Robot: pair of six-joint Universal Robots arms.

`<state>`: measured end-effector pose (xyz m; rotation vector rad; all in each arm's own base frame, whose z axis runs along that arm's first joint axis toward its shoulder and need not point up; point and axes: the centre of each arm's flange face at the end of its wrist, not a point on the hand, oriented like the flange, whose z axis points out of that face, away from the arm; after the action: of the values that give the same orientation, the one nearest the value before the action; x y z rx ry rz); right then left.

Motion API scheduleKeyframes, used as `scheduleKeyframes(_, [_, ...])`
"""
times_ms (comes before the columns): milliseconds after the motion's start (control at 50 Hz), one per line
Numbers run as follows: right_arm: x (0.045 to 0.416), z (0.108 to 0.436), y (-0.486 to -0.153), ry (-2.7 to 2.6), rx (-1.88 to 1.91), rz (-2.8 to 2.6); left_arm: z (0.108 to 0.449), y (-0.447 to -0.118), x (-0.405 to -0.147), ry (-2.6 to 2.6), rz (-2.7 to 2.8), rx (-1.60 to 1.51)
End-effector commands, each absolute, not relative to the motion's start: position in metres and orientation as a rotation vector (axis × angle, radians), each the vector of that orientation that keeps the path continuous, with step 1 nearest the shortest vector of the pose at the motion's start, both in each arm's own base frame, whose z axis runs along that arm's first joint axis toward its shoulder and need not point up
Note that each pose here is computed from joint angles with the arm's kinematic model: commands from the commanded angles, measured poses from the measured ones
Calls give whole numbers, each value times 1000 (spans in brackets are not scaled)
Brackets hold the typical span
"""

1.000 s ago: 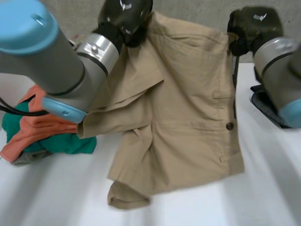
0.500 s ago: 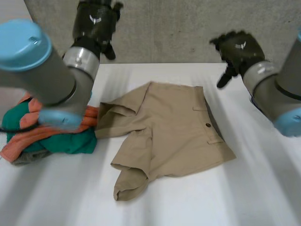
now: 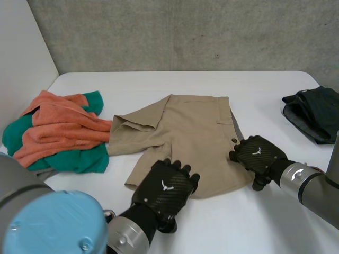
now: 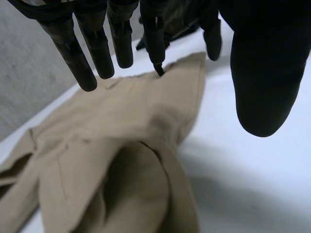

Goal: Fold the laundry.

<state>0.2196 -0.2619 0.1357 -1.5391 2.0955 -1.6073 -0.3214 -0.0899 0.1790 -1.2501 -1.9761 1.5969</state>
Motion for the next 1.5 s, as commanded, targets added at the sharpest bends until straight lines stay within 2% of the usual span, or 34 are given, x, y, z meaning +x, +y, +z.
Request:
scheduleKeyframes(20, [221, 127, -267, 2088, -1532, -1633, 160, -99, -322, -2091, 1614, -1235])
scheduleKeyframes(120, [219, 125, -272, 2083, -1529, -1699, 163, -126, -318, -2164, 1729, -1122])
scheduleKeyframes(140, [219, 125, -272, 2089, -1529, -1695, 159, -143, -311, -2219, 1758, -1074])
scheduleKeyframes(200, [219, 123, -269, 2098, -1512, -1681, 154, -166, -300, -2297, 1787, -1035])
scheduleKeyframes(360, [218, 121, -267, 2112, -1499, -1664, 155, -209, -275, -2393, 1947, -984])
scheduleKeyframes(500, [217, 121, -267, 2128, -1494, -1668, 172, -200, -273, -2329, 2005, -1015])
scheduleKeyframes(660, [215, 123, -270, 2172, -1450, -1674, 189, -137, -316, -1938, 1882, -1230])
scheduleKeyframes(720, [214, 122, -269, 2179, -1439, -1668, 188, -136, -320, -1915, 1862, -1250])
scheduleKeyframes(880, [214, 122, -269, 2186, -1423, -1661, 155, -151, -334, -1985, 1782, -1316])
scheduleKeyframes(1120, [214, 123, -270, 2182, -1426, -1674, 134, -186, -326, -2090, 1796, -1368])
scheduleKeyframes(1380, [213, 124, -272, 2199, -1420, -1675, 132, -237, -281, -2319, 1868, -1214])
scheduleKeyframes(1500, [212, 122, -271, 2210, -1419, -1668, 144, -241, -276, -2309, 1921, -1230])
